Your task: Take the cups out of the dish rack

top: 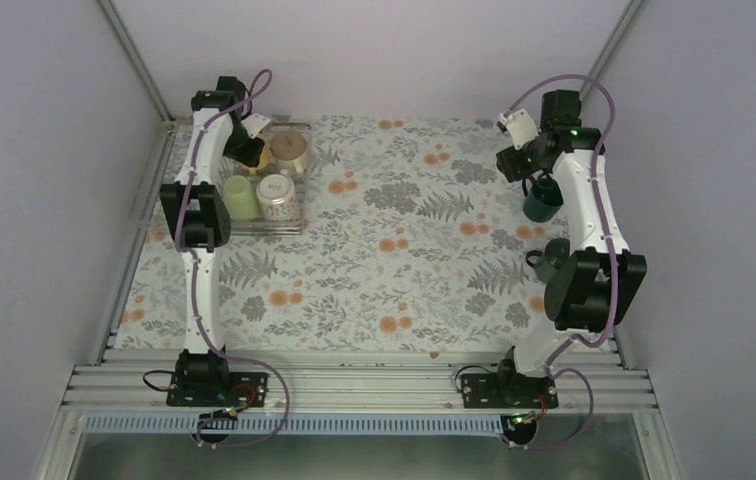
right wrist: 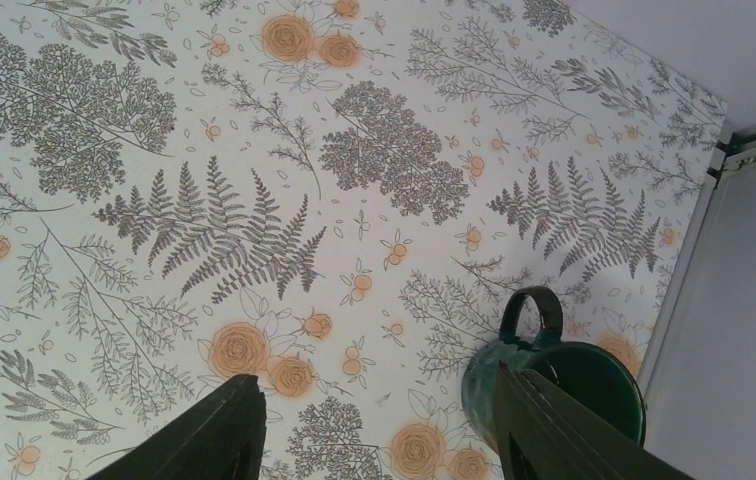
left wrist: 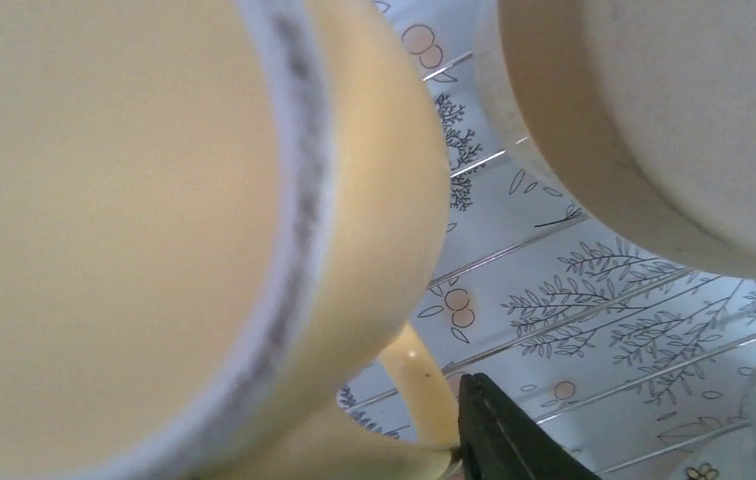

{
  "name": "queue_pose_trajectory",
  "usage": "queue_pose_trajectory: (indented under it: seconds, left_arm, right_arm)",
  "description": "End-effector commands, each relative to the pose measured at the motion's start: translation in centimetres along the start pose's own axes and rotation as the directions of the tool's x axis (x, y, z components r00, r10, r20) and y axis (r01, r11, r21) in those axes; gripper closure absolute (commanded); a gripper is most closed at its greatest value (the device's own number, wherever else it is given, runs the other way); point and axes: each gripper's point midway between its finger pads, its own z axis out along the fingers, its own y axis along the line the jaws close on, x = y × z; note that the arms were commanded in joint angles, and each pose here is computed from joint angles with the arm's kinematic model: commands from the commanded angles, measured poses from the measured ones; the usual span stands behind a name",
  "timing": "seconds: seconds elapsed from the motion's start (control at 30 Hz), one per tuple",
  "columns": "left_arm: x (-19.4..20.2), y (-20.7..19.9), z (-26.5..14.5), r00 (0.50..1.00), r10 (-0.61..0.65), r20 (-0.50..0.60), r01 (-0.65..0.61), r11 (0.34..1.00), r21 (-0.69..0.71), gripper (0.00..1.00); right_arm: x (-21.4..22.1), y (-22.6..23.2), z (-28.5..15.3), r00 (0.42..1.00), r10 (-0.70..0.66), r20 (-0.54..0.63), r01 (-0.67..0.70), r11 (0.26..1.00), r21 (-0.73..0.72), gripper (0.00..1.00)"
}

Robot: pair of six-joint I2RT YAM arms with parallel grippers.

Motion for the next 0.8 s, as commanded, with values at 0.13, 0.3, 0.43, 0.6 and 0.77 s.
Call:
queue_pose_trajectory:
  seconds: [0.13, 0.3, 0.43, 0.6, 0.77]
  left_arm:
    - [-1.5, 1.2, 1.5, 0.998, -0.011, 0.060, 0.011, 1.000, -0.006, 0.75]
    - [-1.8, 1.5, 0.1, 0.996, 0.004, 0.085, -0.003, 1.000, -0.014, 0.94]
    - [-2.2, 1.8, -2.1, 0.993, 0.023, 0.119, -0.019, 0.999, -0.032, 0.98]
    - [-3.8, 2.6, -7.6, 0.971, 0.051, 0.232, -0.033, 0.996, -0.082, 0.98]
    - [-5.8, 2.5, -16.3, 0.906, 0.111, 0.408, -0.053, 0.987, -0.152, 0.98]
  right_arm:
    - [-1.4, 0.8, -0.2, 0.999, -0.002, 0.040, 0.003, 1.000, -0.020, 0.41]
    - [-1.3, 1.3, 0.1, 0.999, -0.005, 0.034, 0.006, 1.000, -0.028, 0.41]
    - [-1.2, 1.6, 0.2, 0.999, -0.007, 0.031, 0.008, 0.999, -0.032, 0.42]
    - [-1.8, 1.9, -0.2, 0.999, -0.014, 0.046, 0.015, 0.999, -0.036, 0.42]
    - [-3.7, 4.2, -2.1, 0.990, -0.013, 0.139, 0.034, 0.988, -0.153, 0.41]
